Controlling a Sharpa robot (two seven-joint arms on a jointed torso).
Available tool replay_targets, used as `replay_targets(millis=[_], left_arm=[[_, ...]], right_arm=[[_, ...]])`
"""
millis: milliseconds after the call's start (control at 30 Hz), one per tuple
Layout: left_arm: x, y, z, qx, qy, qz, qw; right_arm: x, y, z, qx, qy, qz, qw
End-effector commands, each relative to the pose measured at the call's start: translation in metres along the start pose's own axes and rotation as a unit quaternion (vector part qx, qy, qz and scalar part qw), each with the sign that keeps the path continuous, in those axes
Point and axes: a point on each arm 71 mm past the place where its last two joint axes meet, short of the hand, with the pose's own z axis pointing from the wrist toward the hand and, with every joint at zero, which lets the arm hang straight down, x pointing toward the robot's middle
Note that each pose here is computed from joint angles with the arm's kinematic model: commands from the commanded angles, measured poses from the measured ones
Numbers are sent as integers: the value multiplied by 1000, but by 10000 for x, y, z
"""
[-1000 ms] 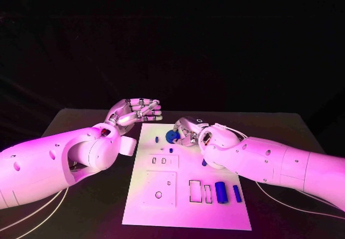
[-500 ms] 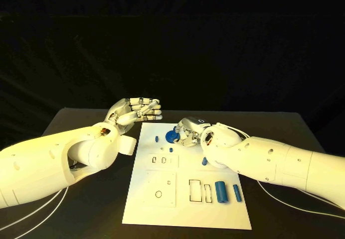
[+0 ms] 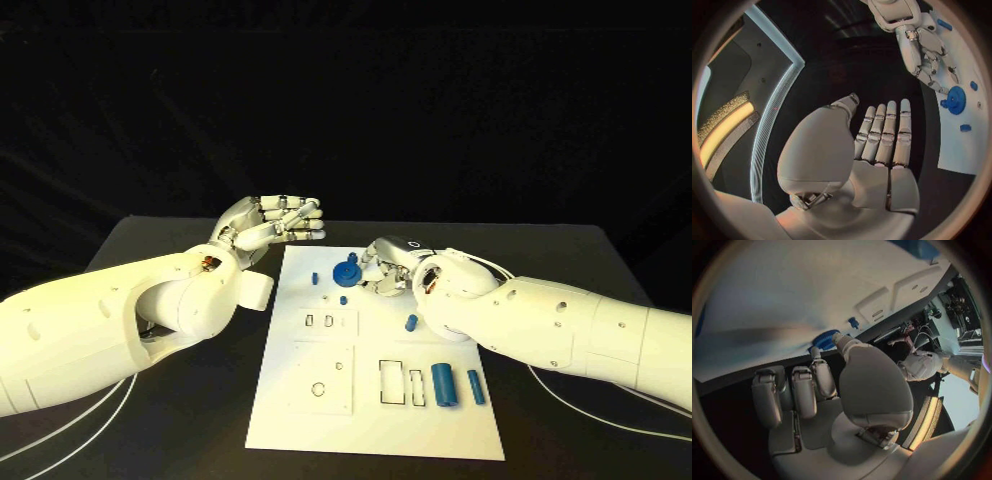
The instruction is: Assemble the parts on the task board
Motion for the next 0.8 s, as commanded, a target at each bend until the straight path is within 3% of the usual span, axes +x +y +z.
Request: replay_targets(millis=[33, 133, 267, 600, 800], left_arm=[[1, -13, 2, 4, 5, -4, 1000], [-21, -12, 1, 4, 3, -3, 1000], [-40, -12, 0, 4, 0, -2, 1000], [-39, -2, 8, 3, 2, -3, 1000], [-34, 4, 16, 4, 3, -4, 1000]], right_arm=[[-106, -36, -76, -7, -43, 22, 999], [-262, -117, -195, -13, -70, 48, 996], [-436, -226, -347, -11, -80, 70, 994], [-652, -657, -729, 2, -36, 106, 994], [-685, -943, -844, 0, -37, 109, 993]])
